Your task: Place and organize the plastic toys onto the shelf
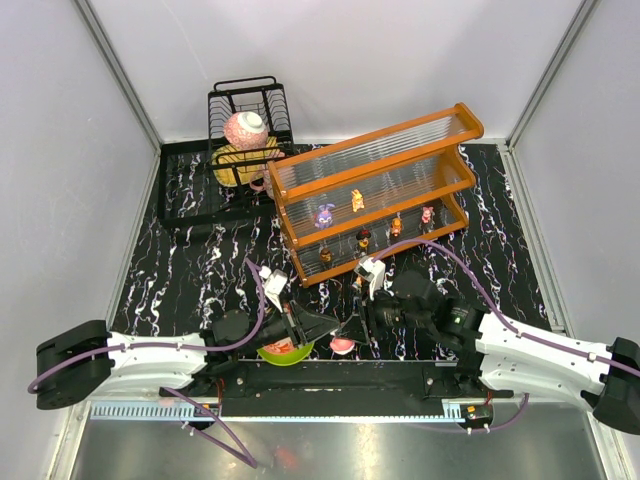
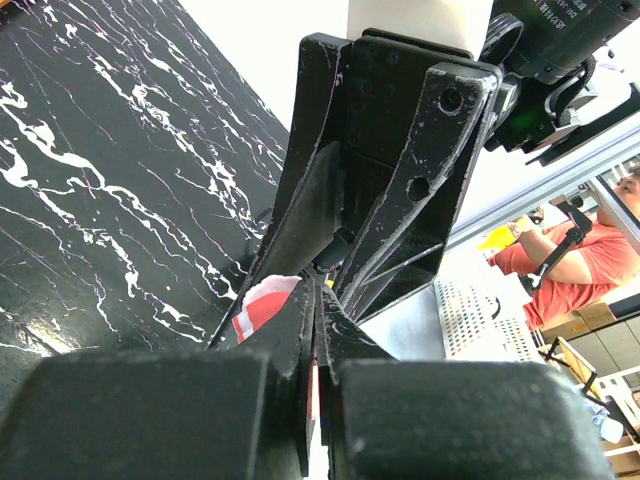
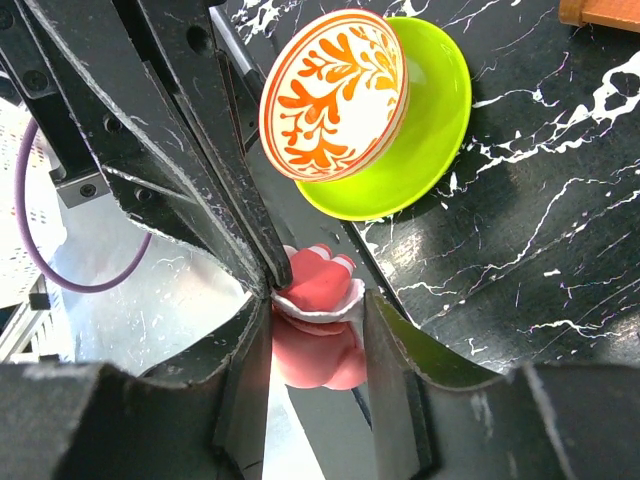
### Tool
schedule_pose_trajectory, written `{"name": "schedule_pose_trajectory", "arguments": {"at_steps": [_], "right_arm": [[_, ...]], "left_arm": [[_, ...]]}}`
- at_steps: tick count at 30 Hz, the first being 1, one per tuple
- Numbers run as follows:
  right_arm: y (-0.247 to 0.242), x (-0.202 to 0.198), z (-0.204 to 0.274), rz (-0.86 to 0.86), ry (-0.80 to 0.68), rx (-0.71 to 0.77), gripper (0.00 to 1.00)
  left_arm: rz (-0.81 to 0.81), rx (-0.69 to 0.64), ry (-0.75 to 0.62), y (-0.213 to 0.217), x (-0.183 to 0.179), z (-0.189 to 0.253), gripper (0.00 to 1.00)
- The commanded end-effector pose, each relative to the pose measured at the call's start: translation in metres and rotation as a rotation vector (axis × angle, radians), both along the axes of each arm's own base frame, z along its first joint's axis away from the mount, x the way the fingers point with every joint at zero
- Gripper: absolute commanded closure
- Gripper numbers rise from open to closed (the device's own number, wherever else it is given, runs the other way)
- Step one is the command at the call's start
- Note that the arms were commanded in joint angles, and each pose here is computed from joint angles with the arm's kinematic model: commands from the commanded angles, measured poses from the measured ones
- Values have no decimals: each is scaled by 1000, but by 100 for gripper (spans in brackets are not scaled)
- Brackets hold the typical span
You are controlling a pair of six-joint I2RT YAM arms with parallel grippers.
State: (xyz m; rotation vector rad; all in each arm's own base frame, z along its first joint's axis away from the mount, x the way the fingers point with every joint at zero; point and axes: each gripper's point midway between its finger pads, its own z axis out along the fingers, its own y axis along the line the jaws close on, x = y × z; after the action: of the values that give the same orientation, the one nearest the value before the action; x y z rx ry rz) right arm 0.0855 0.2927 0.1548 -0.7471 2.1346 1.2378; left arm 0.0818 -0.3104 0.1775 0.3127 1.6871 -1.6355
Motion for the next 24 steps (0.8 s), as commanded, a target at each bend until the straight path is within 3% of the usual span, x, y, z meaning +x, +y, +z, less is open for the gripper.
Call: {"name": "schedule_pose_trajectory", "arguments": {"at_steps": [1,5,8,9,10,14,17,24], "right_arm": [[12,7,35,-2,-73,126,100],[11,8,35,-13,-75,126,97],[10,8,33,-18,-73,121,83],[9,9,33,-24,-72,119,77],[8,9,31,-30,-68,112,60],[3,10,30,-54,-65,107,36],[-3,10,35,-77,-74,123,29],[-16,18,21,-164,-46,72,26]], "left_arm": [[-36,-58,-30,0,-7,15,100],[-35,-57,-30,1,-7,14,100],[-28,-56,-23,2,-6,13,100],[-25,-55,-22,3,-6,12,100],[-15,-51,-18,4,-4,10,100],[13,-51,-18,7,0,11,100],[56,-37,-9,10,7,7,100],[158,11,9,21,24,-1,100]]}}
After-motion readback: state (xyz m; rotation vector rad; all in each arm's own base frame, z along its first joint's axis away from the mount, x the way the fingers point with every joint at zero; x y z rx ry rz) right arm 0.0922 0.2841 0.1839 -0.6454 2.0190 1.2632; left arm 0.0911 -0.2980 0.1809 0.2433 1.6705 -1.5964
